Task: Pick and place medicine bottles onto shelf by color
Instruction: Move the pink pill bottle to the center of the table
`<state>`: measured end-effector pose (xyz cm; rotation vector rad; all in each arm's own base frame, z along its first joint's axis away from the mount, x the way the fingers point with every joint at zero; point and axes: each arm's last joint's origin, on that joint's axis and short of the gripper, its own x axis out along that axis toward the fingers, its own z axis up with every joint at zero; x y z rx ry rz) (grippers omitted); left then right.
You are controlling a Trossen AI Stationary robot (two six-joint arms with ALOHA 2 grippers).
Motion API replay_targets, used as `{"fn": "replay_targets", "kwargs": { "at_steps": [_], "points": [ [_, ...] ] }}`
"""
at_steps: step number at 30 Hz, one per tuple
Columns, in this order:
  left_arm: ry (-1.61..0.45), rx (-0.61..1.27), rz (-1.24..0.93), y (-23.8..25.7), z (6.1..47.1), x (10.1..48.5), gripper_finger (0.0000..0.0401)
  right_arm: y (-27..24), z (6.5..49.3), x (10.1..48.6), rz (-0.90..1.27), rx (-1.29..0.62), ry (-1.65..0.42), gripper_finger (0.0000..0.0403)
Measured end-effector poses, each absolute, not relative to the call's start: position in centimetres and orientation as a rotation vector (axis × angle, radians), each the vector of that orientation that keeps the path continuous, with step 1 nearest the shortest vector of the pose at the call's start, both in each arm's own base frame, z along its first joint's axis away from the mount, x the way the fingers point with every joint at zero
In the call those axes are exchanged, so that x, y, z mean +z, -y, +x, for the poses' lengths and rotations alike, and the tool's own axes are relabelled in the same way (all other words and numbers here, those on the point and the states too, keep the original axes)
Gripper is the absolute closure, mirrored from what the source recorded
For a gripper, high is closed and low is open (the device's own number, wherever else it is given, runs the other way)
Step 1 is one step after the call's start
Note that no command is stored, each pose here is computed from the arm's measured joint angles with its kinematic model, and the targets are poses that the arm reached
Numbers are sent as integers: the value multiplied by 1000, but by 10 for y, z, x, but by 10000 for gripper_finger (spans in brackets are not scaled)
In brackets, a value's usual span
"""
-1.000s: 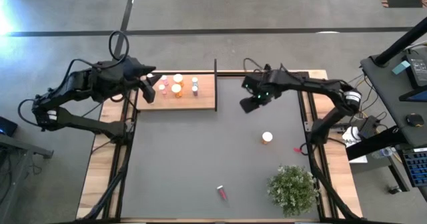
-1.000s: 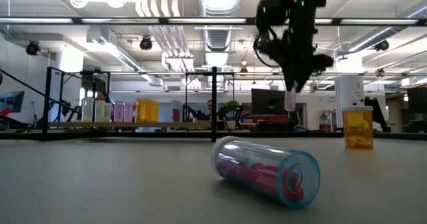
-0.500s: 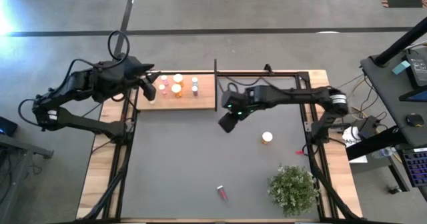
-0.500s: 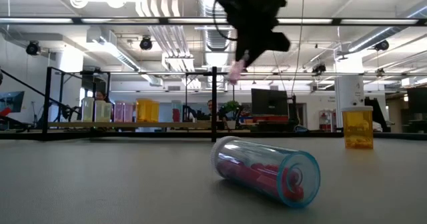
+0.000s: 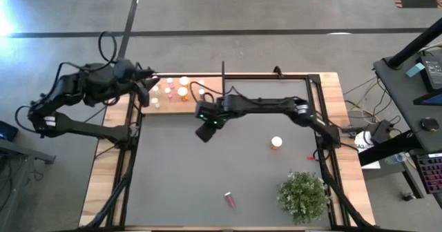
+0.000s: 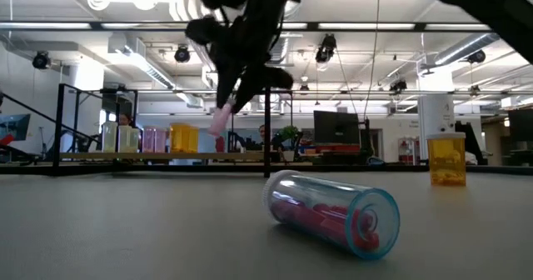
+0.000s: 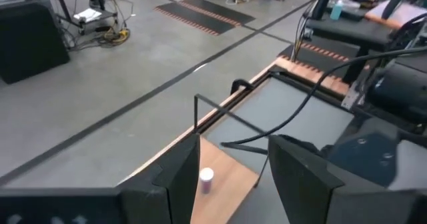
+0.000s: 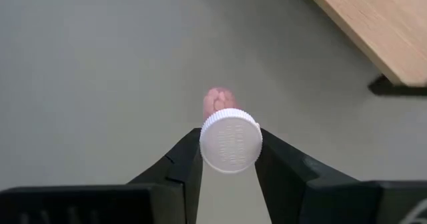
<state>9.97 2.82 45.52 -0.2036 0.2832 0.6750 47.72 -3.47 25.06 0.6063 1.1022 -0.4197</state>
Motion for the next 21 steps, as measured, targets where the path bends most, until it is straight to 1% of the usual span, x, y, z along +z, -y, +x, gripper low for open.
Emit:
{"fn": "replay_targets", "kwargs": {
  "at_steps": [6,11,17,21],
  "points": [
    [-334,680,-195,-28,97,450,239,41,506,228,676,-349,-1127,292],
    [-348,679,-193,-28,99,447,239,47,508,218,728,-370,-1118,292],
    [-369,681,-188,-29,103,442,239,50,509,216,617,-312,-1120,289],
    [-388,683,-185,-29,107,438,239,50,511,204,519,-255,-1163,292]
  ]
}}
